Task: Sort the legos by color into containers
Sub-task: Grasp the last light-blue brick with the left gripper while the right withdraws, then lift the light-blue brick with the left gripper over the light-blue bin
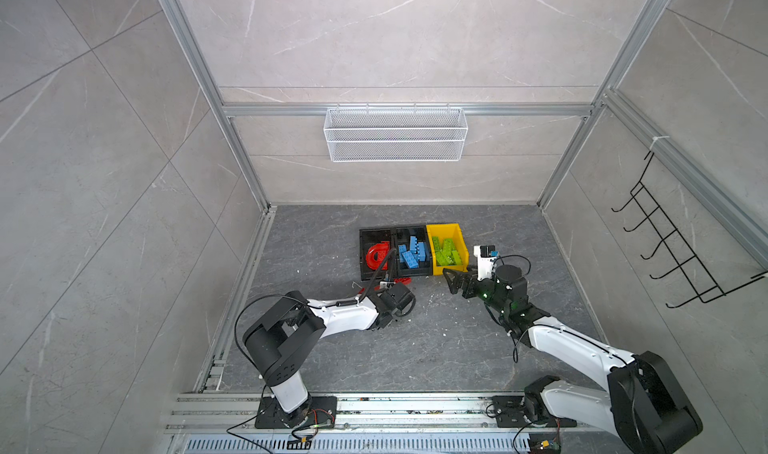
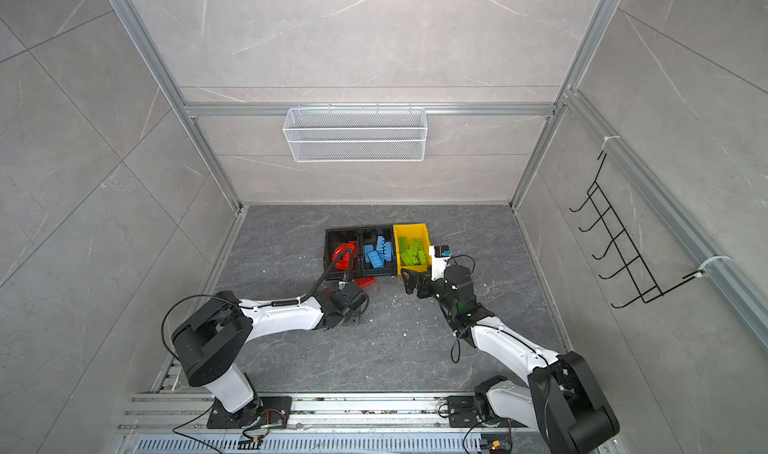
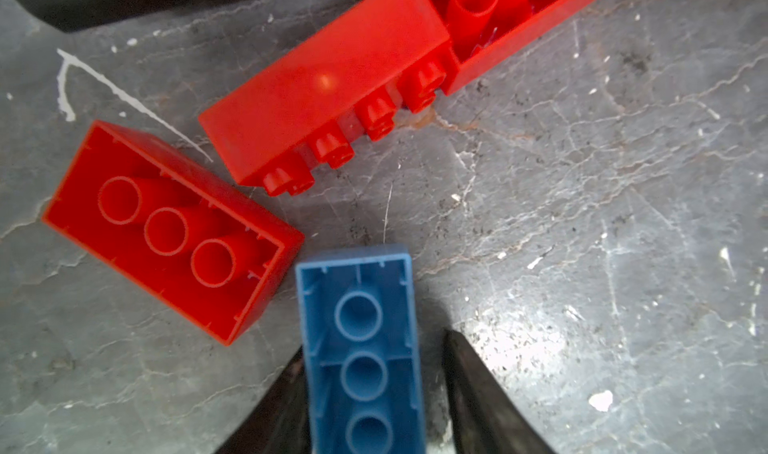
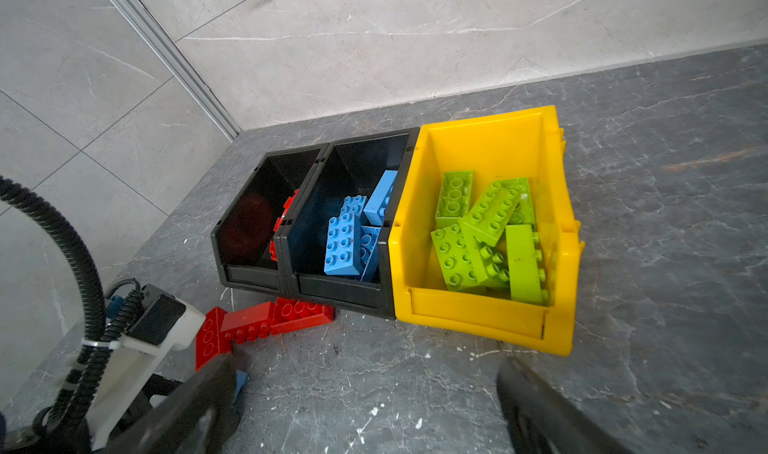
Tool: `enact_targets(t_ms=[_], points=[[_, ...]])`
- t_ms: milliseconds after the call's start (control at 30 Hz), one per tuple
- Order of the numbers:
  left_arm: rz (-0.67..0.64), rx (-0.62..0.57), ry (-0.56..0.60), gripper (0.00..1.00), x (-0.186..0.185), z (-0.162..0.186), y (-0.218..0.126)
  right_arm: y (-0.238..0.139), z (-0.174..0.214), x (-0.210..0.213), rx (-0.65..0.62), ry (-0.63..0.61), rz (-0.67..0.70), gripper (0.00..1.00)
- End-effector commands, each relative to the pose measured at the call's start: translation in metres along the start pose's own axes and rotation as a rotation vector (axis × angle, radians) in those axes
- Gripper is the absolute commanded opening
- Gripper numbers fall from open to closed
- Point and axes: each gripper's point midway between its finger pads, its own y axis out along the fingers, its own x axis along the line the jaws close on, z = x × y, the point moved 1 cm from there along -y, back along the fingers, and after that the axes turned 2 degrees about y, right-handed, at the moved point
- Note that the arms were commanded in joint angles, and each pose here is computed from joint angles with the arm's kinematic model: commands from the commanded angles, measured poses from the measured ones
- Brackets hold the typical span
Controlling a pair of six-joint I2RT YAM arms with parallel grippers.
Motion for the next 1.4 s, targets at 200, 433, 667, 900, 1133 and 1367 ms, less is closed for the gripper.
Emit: enact_targets(t_ms=[200, 433, 667, 900, 1133, 1367], points=[[-0.025, -0.017, 0.020, 0.29, 0.002, -0.007, -0.004, 0.001, -0.010, 0.006, -0.017, 0.010, -0.019, 1.00], [0.008, -0.055, 0.026, 0.20, -0.001, -0.022, -0.027, 0.001, -0.010, 0.004, -0.017, 0.010, -0.005, 1.00], [0.135, -0.179, 0.064, 0.18, -0.025, -0.067, -0.072, -0.001, -0.011, 0.001, -0.036, 0.012, 0.006, 1.00], [0.204, -0.261, 0.201, 0.15, -0.057, -0.142, -0.090, -0.001, -0.011, 0.003, -0.040, 0.013, -0.001, 1.00], [0.321, -0.282, 0.168, 0.15, -0.075, -0.206, -0.064, -0.008, -0.017, 0.006, -0.064, 0.001, -0.008, 1.00], [0.286, -0.206, 0.194, 0.16, -0.081, -0.220, -0.018, -0.008, -0.017, 0.001, -0.072, 0.000, 0.014, 1.00]])
